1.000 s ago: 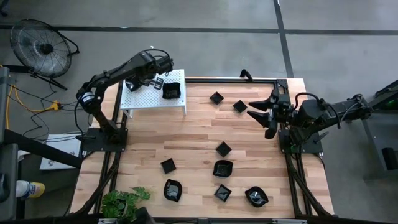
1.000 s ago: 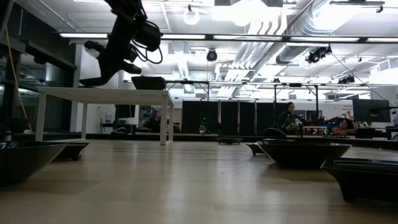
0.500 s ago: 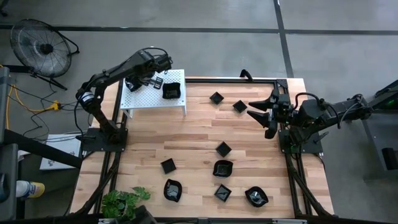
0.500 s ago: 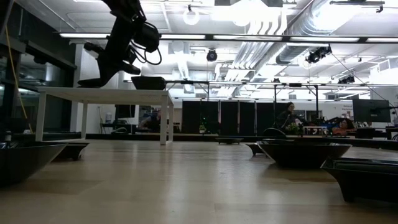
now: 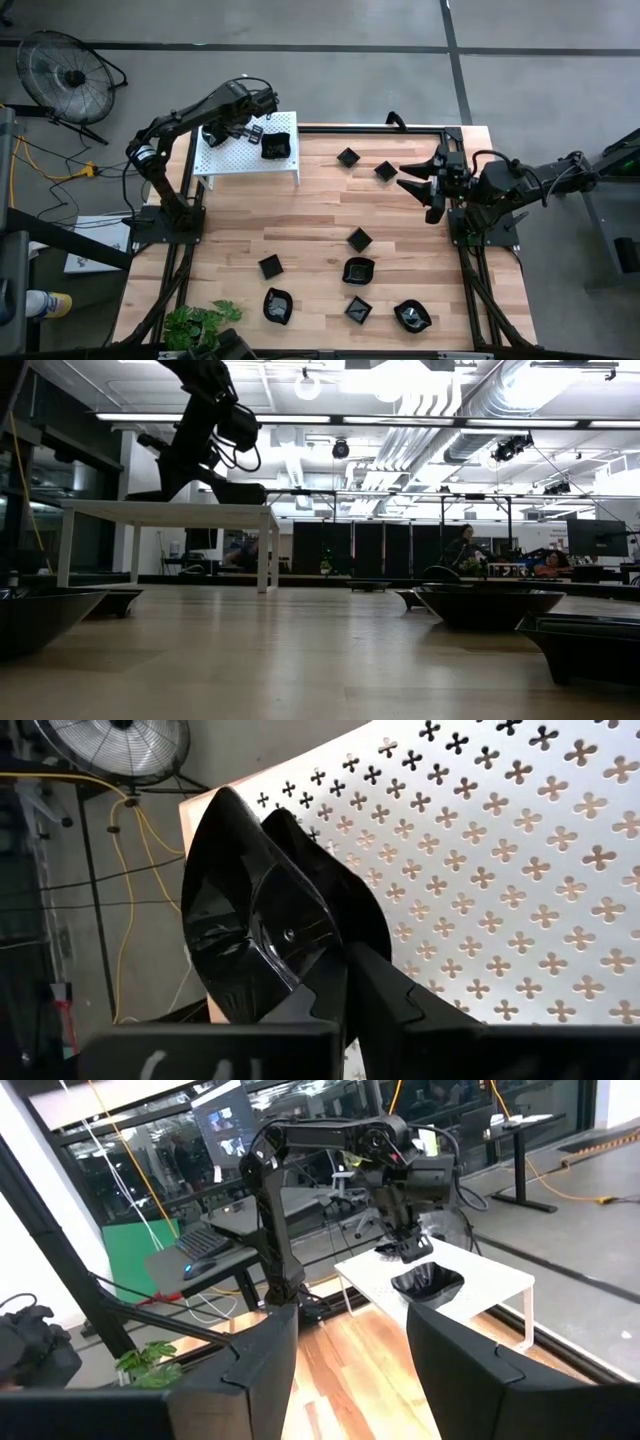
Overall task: Pick & Place Mini shaped plates
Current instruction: Stack the black leaf-shaped plate on the black leaf-shaped plate on the shelf, then put the black square plate on the shelf
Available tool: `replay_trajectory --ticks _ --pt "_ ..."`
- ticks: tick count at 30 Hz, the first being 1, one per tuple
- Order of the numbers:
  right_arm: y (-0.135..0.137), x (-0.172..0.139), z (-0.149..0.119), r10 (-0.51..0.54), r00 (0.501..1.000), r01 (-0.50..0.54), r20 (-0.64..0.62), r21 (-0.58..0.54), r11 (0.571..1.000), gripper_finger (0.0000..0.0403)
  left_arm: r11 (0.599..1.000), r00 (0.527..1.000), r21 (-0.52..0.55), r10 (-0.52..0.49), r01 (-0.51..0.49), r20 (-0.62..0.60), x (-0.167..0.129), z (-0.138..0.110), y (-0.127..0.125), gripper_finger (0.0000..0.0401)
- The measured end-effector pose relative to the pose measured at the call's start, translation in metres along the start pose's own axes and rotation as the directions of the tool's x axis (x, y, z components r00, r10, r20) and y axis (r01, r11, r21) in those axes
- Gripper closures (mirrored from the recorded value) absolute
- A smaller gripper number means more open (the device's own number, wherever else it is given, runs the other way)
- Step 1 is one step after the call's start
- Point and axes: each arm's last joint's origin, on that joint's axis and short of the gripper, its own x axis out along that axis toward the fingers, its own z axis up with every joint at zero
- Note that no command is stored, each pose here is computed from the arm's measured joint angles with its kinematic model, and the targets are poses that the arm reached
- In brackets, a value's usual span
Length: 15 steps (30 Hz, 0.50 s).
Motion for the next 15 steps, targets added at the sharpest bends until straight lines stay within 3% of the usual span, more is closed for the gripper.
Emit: replay_trajectory --ticks 9,15 --pt "-0.0002 0.0 -0.0005 -0.001 1.0 0.001 -0.005 0.0 1.0 0.0218 1.0 1.0 0.001 -0.002 0.002 -0.003 0.0 -0.0002 0.0 0.0328" --pt "-0.0001 0.0 -0.0005 0.0 1.0 0.0 -0.005 0.0 1.0 0.0218 1.0 0.999 0.002 -0.024 0.024 -0.021 -0.0001 -0.0009 -0.0007 0.0306"
